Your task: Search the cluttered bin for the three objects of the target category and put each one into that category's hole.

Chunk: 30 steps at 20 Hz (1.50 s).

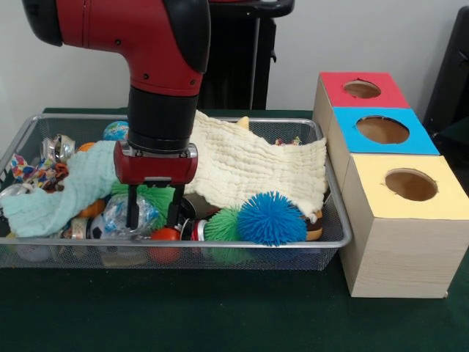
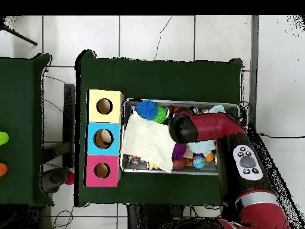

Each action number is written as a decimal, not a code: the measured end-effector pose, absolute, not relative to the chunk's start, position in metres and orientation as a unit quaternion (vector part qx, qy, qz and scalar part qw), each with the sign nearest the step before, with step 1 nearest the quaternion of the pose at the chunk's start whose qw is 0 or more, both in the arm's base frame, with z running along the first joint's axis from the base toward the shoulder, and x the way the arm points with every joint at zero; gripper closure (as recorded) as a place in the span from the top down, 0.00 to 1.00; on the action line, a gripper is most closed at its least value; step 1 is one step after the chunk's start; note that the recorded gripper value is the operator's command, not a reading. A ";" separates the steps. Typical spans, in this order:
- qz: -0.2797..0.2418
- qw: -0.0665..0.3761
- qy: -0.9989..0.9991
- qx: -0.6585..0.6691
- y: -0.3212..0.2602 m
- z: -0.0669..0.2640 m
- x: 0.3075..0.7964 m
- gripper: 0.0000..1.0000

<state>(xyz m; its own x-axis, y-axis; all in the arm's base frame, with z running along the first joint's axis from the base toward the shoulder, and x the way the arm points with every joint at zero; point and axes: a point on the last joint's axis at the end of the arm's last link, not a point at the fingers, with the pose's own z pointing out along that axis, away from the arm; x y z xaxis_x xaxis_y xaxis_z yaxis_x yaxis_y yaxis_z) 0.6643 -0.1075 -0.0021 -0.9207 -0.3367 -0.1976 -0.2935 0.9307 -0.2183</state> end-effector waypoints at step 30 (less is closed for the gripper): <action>-0.110 0.116 0.973 -0.168 -0.132 -0.001 0.662 1.00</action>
<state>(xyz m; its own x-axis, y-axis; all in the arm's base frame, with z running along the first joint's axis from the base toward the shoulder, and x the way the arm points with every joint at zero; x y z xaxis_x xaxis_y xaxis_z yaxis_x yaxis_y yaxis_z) 0.6621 -0.1316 -0.0009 -0.9162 -0.3532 -0.1895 -0.3019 0.9191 -0.2532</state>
